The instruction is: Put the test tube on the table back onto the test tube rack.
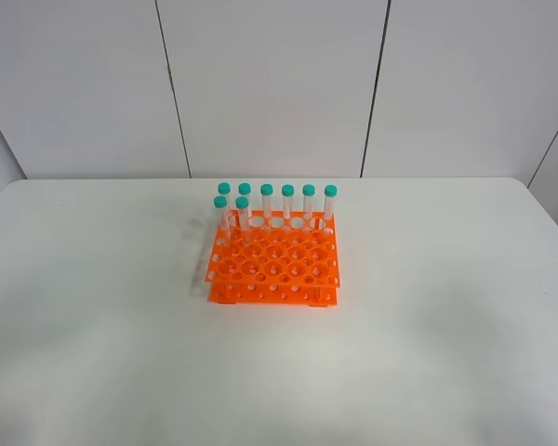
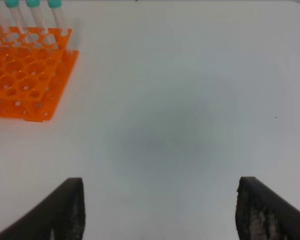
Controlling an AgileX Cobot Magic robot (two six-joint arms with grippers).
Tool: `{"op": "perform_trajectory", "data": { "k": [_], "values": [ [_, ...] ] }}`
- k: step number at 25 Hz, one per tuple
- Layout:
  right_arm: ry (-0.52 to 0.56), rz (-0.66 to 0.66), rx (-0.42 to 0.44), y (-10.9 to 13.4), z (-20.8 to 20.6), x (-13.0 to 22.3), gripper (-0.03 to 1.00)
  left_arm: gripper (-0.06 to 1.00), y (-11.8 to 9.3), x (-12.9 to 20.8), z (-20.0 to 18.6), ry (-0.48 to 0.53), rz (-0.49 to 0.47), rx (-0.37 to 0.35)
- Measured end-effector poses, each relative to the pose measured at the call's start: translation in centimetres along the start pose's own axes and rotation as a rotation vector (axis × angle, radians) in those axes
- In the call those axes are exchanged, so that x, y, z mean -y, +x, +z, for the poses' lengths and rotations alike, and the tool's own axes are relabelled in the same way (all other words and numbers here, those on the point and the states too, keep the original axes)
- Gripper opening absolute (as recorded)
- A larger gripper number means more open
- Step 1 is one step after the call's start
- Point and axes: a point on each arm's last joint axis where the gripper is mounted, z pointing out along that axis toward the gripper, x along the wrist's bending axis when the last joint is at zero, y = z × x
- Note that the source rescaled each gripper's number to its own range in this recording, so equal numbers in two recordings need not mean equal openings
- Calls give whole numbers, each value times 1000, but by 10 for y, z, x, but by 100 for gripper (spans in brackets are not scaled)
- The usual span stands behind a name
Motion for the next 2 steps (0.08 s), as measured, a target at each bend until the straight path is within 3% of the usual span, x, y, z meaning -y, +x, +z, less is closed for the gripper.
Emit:
{"op": "perform_trajectory", "data": {
  "k": [2],
  "values": [
    [0,0,0,0,0,0,100,100,0,0,0,0,0,0]
  ]
}}
